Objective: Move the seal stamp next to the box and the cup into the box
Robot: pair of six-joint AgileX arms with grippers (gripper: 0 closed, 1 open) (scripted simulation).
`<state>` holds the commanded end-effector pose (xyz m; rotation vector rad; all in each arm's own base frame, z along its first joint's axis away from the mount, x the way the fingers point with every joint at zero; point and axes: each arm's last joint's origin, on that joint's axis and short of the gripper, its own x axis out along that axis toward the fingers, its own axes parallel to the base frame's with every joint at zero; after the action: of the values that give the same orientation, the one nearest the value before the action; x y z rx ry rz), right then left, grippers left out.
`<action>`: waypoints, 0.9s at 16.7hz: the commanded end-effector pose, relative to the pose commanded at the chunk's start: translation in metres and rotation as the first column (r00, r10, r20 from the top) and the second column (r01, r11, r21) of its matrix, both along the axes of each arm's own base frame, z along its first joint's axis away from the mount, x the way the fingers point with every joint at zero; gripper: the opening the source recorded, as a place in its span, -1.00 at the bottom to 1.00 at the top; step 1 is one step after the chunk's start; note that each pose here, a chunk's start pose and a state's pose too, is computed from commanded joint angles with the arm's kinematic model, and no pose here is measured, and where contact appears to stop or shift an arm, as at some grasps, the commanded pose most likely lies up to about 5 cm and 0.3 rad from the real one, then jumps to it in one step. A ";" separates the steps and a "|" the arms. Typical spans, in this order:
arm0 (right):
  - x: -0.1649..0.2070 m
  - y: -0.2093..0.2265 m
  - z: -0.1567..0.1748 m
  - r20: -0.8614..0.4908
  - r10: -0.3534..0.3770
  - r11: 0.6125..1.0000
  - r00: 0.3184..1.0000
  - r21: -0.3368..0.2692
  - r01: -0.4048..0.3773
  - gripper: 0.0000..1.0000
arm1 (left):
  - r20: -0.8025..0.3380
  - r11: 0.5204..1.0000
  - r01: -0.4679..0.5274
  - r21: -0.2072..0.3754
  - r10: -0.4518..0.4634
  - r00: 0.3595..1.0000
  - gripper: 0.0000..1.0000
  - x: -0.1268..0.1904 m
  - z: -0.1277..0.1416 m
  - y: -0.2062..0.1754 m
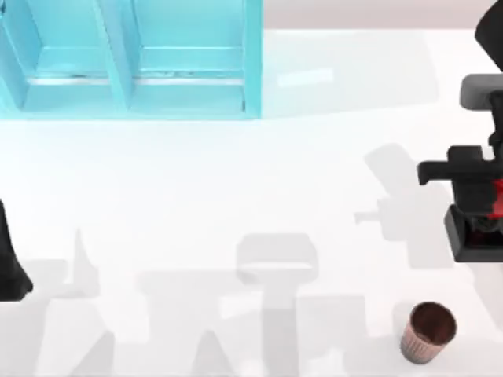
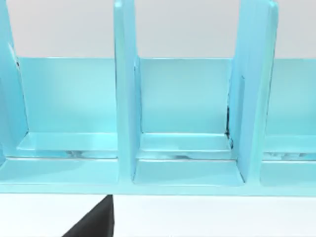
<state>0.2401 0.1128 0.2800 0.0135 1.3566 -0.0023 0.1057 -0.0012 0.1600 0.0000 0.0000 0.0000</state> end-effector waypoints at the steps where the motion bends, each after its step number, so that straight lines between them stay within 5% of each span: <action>1: -0.011 -0.014 -0.002 0.004 0.001 1.000 1.000 0.002 -0.001 -1.00 | 0.000 1.000 0.000 0.000 0.000 1.000 1.00 0.000 0.000 0.000; 5: -0.036 -0.046 -0.011 0.015 0.004 1.000 1.000 0.006 -0.004 -1.00 | 0.000 1.000 0.000 0.000 0.000 1.000 1.00 0.000 0.000 0.000; 15: -0.033 -0.048 -0.036 0.010 0.004 1.000 1.000 0.003 -0.004 -1.00 | 0.000 1.000 0.000 0.000 0.000 1.000 1.00 0.000 0.000 0.000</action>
<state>0.2072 0.0653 0.2444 0.0135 1.3470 0.0035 0.1057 -0.0012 0.1600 0.0000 0.0000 0.0000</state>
